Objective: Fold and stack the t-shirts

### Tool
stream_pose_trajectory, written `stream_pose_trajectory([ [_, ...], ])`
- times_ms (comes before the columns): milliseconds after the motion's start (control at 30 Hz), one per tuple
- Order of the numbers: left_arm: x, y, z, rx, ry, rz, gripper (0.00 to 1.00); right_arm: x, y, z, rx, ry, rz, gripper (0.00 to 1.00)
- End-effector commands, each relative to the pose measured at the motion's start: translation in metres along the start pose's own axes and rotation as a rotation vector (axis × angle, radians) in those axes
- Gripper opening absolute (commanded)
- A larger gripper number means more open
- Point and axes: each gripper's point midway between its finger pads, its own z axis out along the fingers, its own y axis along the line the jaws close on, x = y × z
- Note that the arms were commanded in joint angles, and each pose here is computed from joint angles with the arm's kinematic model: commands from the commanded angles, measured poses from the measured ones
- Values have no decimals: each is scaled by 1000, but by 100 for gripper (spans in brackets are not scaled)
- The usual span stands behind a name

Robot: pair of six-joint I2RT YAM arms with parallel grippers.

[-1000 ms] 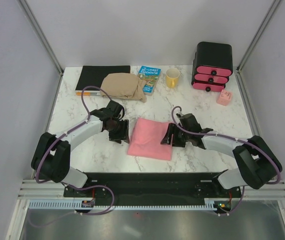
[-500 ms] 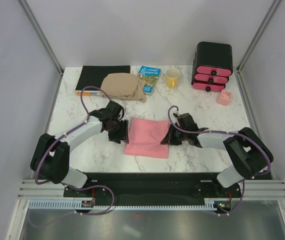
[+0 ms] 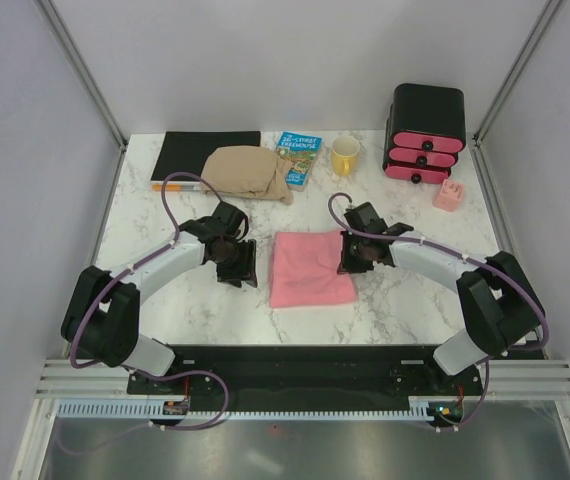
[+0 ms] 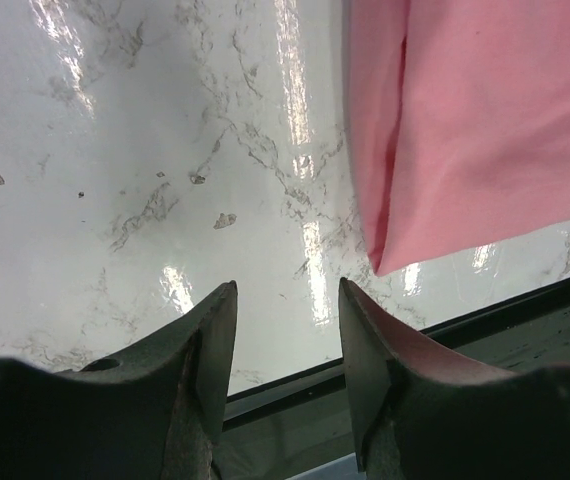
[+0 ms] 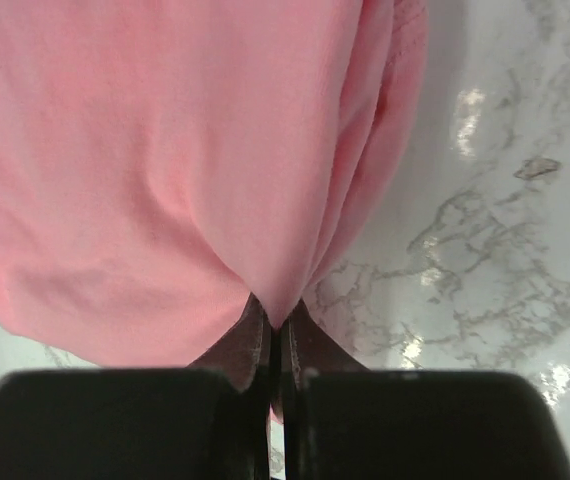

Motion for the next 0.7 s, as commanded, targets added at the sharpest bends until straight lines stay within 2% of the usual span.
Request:
stream_pose_trajectory([
  [0,-8,1,0,-13,-21,27,52,-13,-19,-25,140,-24,-35,0],
  [67,-8,1,-1,-13,-21,30,52,-21,-25,-29,186,-42,-46,0],
  [300,-12,-1,-1,-8,-25,49,51,-27,-53,-41,297,10,-40,0],
  [667,-19,1,-4,-19,-44,55,51,-25,-68,-43,306,45,-15,0],
])
